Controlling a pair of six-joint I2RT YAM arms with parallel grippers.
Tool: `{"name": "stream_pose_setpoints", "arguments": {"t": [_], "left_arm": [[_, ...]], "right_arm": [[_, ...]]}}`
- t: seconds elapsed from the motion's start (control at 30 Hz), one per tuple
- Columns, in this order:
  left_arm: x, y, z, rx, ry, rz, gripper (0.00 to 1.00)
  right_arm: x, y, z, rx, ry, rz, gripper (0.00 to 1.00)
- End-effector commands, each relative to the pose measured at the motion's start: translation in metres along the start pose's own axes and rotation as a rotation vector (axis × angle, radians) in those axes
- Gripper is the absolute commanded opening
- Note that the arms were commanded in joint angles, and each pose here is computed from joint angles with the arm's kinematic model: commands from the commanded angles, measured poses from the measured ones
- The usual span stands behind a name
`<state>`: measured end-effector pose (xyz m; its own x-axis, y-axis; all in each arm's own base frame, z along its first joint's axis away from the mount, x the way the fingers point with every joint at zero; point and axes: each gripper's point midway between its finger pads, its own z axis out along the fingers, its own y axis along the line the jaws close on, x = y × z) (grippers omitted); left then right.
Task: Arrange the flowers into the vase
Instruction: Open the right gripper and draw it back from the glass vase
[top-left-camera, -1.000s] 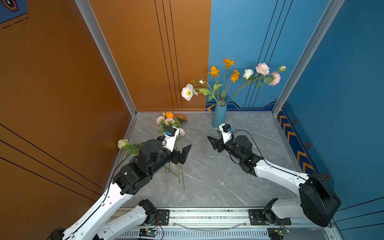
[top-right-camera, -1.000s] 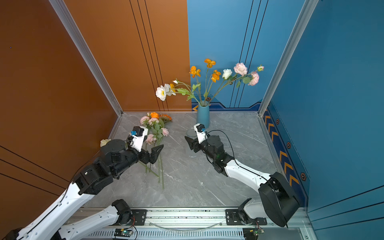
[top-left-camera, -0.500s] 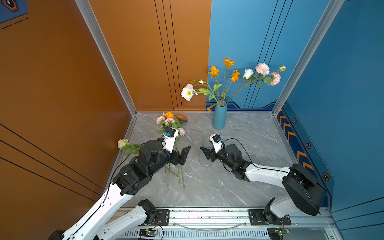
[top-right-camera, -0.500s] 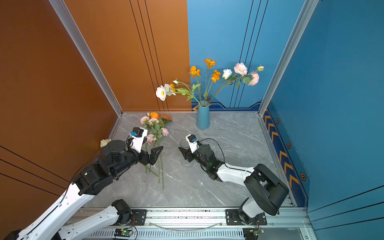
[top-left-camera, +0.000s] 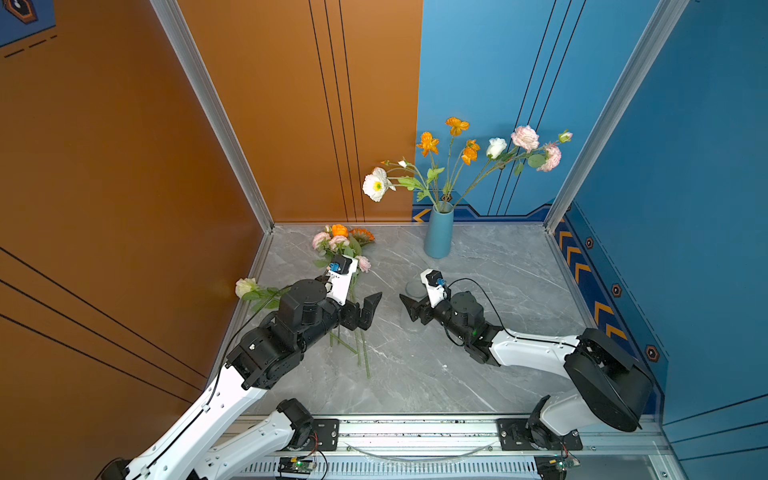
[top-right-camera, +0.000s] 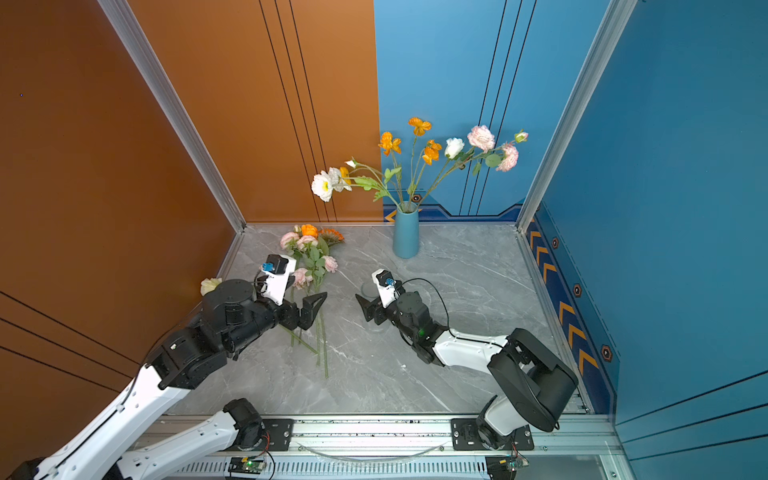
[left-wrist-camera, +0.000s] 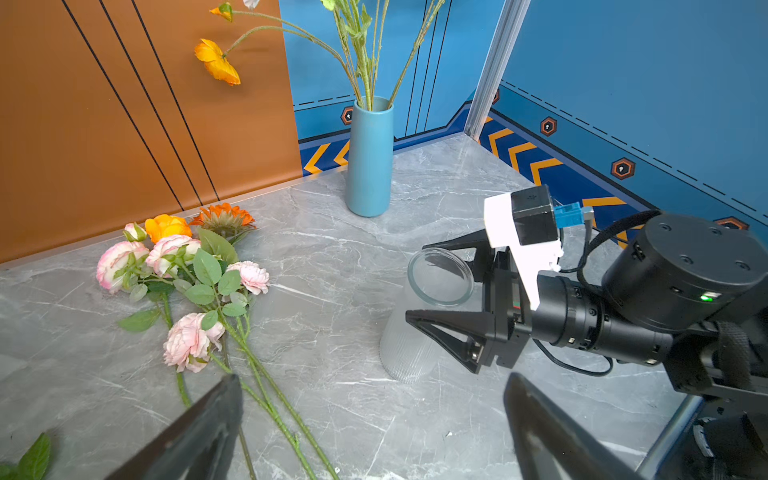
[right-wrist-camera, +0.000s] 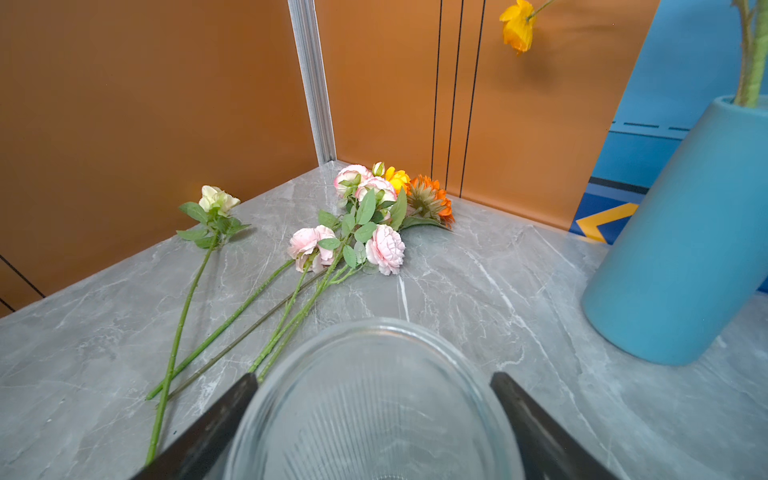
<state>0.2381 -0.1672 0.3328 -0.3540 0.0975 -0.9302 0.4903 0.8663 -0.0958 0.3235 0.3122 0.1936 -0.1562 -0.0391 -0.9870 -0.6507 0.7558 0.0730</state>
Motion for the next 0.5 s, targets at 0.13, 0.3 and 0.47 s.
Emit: {"name": "stream_pose_setpoints", "arguments": {"t": [0.13, 0.3, 0.47], "left_arm": [[-0.006, 0.007, -0.002, -0.029, -0.016, -0.029, 0.98], [-0.004, 0.004, 0.006, -0.007, 0.01, -0.045, 0.98], [0.001, -0.007, 0.017, 0.043, 0.052, -0.052, 0.98]], "right_arm": [[-0.01, -0.001, -0.007, 0.035, -0.025, -0.006, 0.97], [0.001, -0.005, -0.018, 0.059, 0.015, -0.011, 1.0], [0.016, -0.012, -0.033, 0.09, 0.06, -0.016, 1.0]]}}
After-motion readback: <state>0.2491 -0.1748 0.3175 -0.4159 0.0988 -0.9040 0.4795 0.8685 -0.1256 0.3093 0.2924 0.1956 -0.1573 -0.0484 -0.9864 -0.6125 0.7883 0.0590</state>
